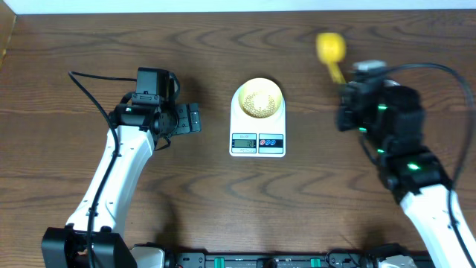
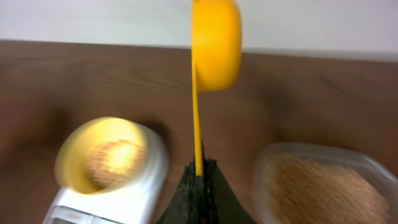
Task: Scoop item into bowl and weigh 50g on scale
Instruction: 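Move the empty scoop back right to the soybean tub, then dip the scoop into the soybeans again with the right gripper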
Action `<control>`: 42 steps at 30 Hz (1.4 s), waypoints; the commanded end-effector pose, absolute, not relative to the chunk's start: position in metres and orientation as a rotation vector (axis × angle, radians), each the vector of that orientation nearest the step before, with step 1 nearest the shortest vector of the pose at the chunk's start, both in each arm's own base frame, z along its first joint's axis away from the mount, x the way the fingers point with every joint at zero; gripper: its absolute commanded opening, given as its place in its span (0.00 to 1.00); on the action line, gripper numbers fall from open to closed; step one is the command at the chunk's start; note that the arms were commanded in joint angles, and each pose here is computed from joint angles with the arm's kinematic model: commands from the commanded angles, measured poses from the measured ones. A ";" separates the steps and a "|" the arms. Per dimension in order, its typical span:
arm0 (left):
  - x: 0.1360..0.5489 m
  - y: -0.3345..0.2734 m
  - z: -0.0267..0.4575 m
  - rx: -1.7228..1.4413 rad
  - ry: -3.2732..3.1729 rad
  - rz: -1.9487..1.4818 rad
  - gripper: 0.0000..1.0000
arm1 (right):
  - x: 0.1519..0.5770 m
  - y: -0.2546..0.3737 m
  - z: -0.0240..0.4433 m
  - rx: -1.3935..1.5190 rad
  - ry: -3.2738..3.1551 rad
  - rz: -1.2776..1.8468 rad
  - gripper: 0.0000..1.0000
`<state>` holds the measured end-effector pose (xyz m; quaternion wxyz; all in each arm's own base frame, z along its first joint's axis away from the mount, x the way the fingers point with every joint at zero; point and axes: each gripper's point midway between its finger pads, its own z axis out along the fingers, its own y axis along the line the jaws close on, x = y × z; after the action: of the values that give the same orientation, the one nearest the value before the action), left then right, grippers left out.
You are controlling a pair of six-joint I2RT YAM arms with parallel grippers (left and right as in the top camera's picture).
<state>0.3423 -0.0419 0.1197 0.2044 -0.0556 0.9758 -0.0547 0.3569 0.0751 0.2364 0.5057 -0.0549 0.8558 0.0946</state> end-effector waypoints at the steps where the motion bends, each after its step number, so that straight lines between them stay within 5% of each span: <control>1: 0.347 -0.039 0.126 -0.146 2.703 -0.134 0.97 | 0.345 0.009 0.222 0.103 2.144 0.029 0.01; 7: 0.347 -0.039 0.126 -0.146 2.703 -0.134 0.97 | 0.310 -0.042 0.171 0.255 2.387 -0.125 0.01; 21: 0.347 -0.039 0.126 -0.146 2.703 -0.134 0.97 | 0.319 -0.040 0.105 0.253 2.599 -0.124 0.01; 42: 0.347 -0.039 0.126 -0.146 2.703 -0.134 0.97 | 0.346 0.014 0.088 0.200 2.587 0.330 0.01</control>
<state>0.3423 -0.0419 0.1197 0.2044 -0.0556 0.9758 -0.0547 0.3471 -0.0020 0.0858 0.2661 0.0739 0.9585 0.0707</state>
